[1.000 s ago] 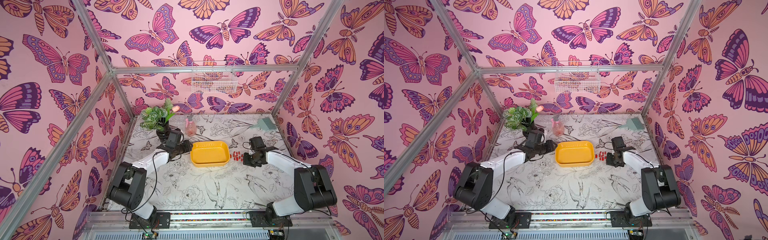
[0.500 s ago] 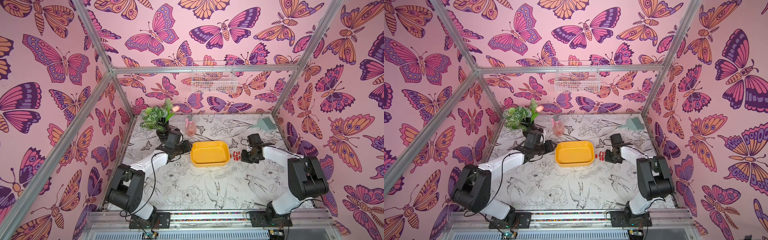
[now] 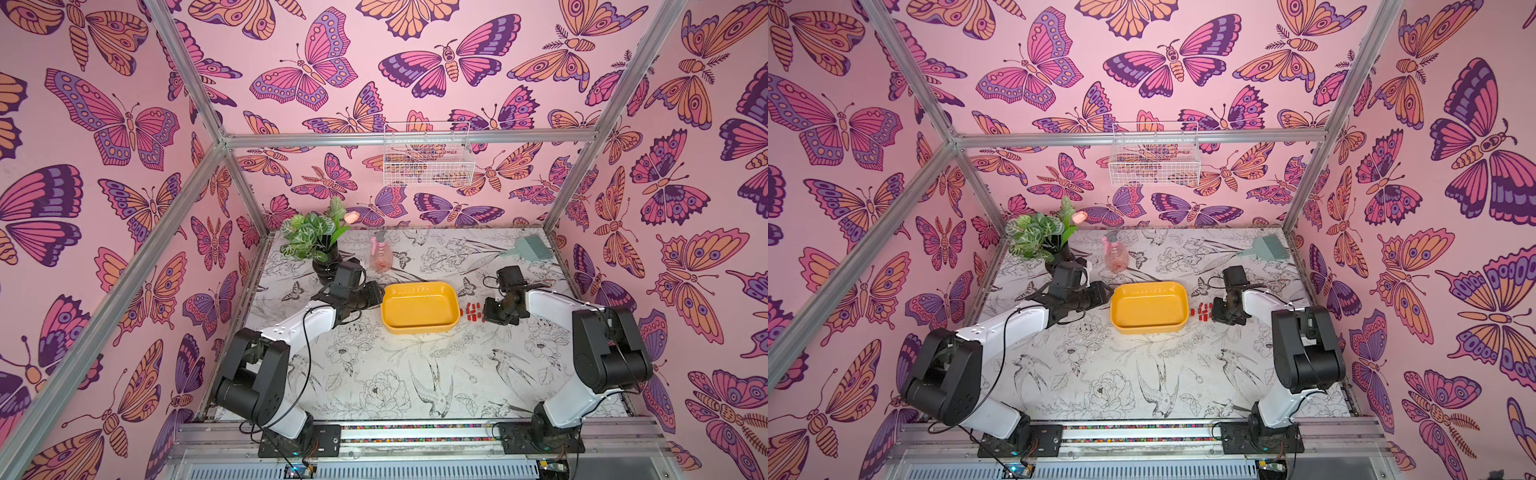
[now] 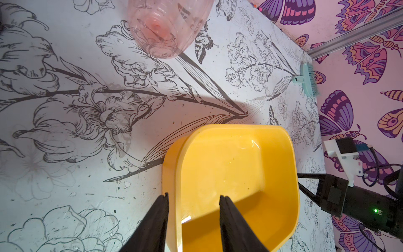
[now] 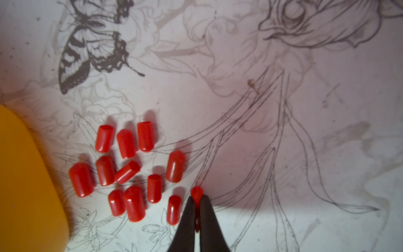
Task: Take the screw protection sleeves out of the storage box
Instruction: Place the screw protection sleeve at the center of the board.
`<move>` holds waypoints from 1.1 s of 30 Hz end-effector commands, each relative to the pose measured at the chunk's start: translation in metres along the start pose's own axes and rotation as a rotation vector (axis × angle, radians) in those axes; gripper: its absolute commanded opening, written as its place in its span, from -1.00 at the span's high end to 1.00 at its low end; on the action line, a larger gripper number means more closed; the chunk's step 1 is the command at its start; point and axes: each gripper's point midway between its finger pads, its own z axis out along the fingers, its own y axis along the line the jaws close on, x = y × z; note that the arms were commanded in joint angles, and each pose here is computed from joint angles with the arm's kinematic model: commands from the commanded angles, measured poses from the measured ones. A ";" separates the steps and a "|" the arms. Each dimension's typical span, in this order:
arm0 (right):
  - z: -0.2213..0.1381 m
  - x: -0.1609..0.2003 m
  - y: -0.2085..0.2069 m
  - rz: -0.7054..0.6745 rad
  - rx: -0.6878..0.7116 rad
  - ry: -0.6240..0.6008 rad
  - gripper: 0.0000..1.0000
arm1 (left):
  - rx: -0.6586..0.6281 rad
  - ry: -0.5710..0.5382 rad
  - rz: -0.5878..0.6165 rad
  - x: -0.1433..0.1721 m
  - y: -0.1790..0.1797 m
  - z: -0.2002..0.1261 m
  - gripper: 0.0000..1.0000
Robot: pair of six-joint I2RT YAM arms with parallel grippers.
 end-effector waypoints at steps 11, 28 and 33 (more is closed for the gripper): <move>0.001 -0.010 0.001 0.001 -0.008 -0.012 0.58 | 0.002 -0.013 0.012 0.001 -0.001 -0.002 0.13; -0.018 -0.011 -0.001 0.003 -0.009 -0.074 0.44 | -0.003 -0.019 0.009 0.000 0.000 -0.003 0.13; -0.018 -0.011 -0.001 0.003 -0.011 -0.077 0.43 | -0.004 -0.019 0.010 0.000 0.000 -0.003 0.14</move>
